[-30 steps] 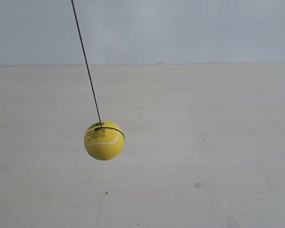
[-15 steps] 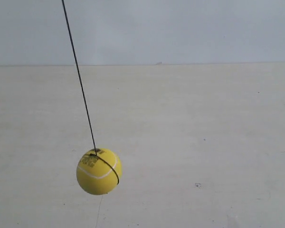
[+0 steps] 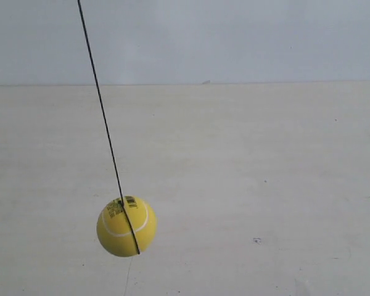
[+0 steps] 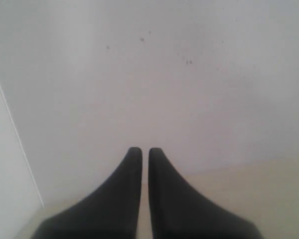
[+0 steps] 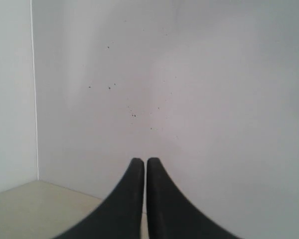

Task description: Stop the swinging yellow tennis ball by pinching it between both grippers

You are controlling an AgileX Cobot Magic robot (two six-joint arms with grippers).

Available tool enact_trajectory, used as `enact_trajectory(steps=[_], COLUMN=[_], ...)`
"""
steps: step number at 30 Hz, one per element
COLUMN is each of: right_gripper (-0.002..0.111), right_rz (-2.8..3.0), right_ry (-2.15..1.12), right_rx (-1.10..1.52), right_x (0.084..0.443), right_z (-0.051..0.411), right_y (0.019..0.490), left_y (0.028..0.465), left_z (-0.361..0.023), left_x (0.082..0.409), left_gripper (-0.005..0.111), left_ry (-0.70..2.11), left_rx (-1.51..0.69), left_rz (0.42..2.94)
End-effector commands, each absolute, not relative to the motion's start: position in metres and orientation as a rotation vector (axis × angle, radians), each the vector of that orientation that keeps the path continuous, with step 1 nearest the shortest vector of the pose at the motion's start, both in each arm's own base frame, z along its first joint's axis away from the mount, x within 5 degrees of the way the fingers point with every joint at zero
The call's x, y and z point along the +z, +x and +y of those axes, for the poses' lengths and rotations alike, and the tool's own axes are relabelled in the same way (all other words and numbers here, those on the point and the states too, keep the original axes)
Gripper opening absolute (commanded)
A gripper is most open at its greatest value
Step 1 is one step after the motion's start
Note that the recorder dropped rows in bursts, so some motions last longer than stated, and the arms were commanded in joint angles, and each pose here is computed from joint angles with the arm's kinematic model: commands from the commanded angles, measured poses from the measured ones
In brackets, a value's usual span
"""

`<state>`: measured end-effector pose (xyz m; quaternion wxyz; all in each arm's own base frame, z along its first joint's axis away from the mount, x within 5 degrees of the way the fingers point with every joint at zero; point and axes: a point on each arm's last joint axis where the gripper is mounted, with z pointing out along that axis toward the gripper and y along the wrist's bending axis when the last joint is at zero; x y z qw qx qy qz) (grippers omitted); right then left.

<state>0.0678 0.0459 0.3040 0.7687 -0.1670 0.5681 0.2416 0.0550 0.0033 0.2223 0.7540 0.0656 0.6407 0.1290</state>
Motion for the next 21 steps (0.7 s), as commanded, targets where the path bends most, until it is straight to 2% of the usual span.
enact_trajectory(steps=[1, 4, 21], right_gripper=[0.000, 0.000, 0.000], right_rz=[1.234, 1.234, 1.235], right_ry=[-0.359, -0.359, -0.357], right_rx=[0.529, 0.529, 0.532], right_x=[0.303, 0.303, 0.303], right_z=[0.046, 0.046, 0.046], right_y=[0.067, 0.067, 0.067], left_y=[0.056, 0.054, 0.054], left_z=[0.007, 0.008, 0.007], left_x=[0.198, 0.184, 0.186], left_gripper=[0.005, 0.005, 0.005], left_ry=[0.100, 0.081, 0.058], left_rx=[0.253, 0.234, 0.212], left_rz=[1.650, 1.806, 1.789])
